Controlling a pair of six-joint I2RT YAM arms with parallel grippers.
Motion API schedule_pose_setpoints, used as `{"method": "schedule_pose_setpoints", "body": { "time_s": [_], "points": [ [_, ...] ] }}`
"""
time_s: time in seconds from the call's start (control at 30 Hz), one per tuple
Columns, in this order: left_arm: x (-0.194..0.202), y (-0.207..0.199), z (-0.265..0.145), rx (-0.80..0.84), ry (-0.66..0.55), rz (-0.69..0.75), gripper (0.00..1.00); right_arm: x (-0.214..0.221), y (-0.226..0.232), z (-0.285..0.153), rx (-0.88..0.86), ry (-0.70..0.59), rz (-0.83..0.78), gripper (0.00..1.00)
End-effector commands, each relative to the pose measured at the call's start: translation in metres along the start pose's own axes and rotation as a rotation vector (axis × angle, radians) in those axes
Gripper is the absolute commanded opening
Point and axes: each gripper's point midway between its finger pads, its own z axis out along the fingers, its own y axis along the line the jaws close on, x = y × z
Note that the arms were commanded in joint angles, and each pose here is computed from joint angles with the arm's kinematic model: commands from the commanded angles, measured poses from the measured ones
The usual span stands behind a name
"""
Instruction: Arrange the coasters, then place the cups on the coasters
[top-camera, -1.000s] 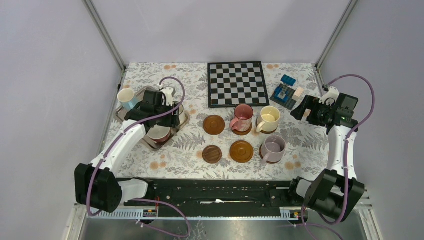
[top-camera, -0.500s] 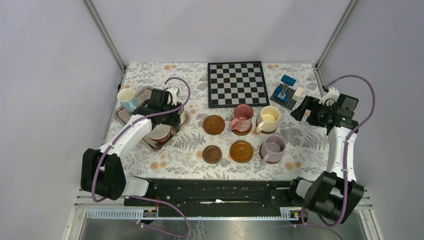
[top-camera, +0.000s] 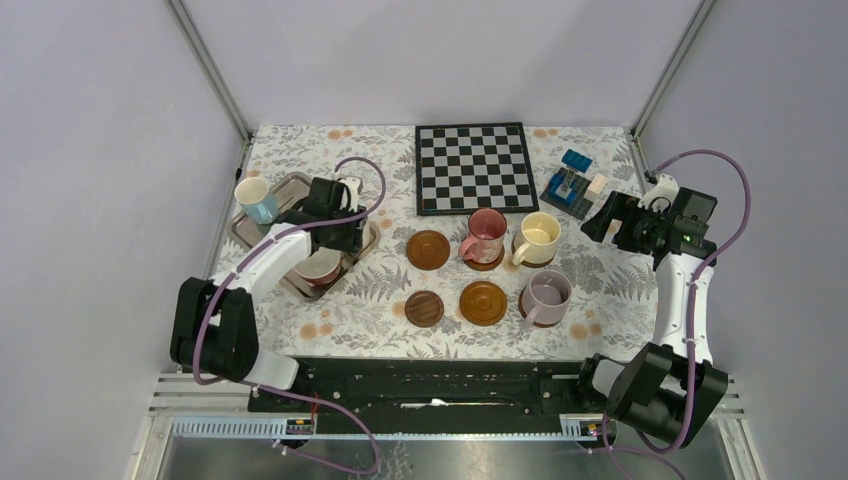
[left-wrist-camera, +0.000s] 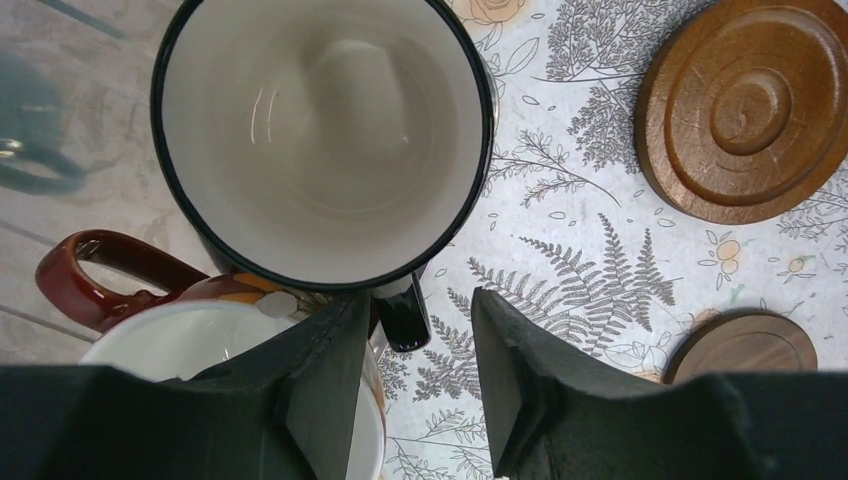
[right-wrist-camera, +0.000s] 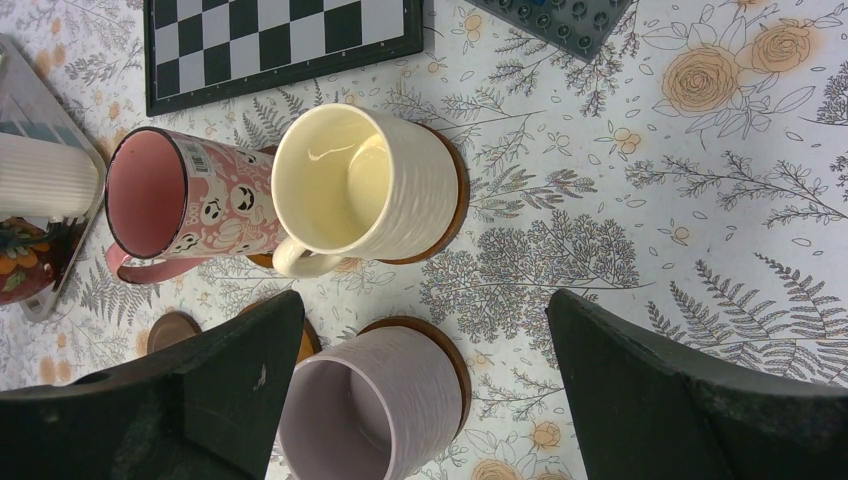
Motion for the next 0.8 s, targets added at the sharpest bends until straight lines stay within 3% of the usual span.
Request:
{"method": "schedule_pose_setpoints", "body": {
  "time_s": [0.0,0.53,0.77],
  "points": [
    [-0.017,0.002,0.007,-0.019,-0.048,0.009,0.47,-0.009,0.005,-0.005,-0.005,-0.029,-0.029,0.98],
    [-0.004,0.014,0.041,-0.09,0.034,-0.004,0.43,-0.009,0.003,-0.004,0.004,-0.027,-0.028,0.98],
    [-0.006,0.017,0.036,-0.106,0.027,-0.004,0.27,-0.009,0.003,-0.004,0.007,-0.027,-0.028,0.98]
  ]
}}
